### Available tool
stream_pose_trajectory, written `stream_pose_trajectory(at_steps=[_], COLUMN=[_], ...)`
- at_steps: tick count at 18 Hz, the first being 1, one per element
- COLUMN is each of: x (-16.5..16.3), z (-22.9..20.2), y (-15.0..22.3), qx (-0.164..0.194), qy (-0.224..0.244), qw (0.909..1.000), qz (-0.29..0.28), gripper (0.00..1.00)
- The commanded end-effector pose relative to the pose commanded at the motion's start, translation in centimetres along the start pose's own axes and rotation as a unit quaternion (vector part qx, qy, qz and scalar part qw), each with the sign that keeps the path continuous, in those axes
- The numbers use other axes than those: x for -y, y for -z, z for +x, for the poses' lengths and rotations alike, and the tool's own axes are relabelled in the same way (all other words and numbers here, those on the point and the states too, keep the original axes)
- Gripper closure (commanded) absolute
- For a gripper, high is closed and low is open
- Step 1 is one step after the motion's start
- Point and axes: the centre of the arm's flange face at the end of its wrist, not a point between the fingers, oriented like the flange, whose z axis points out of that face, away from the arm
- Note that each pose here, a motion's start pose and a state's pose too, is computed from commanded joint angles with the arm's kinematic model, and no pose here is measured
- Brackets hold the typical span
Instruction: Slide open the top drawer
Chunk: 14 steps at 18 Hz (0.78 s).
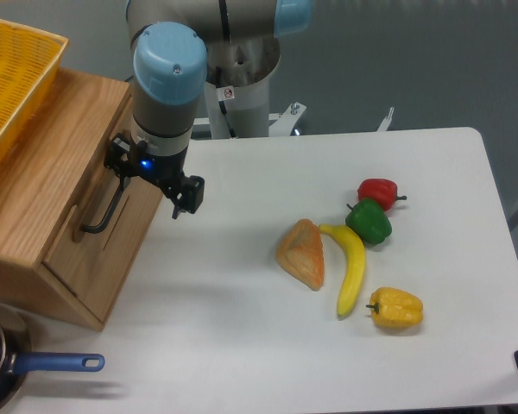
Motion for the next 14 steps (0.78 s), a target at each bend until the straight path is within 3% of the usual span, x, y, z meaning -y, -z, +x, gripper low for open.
stream_pose_trajectory(at_steps=[14], x=[0.38], z=[1.03], y=[-0.95], qx=[-0.005], qy=[-0.002], qw=[1.0], qz=[-0.007], gripper=[0.0])
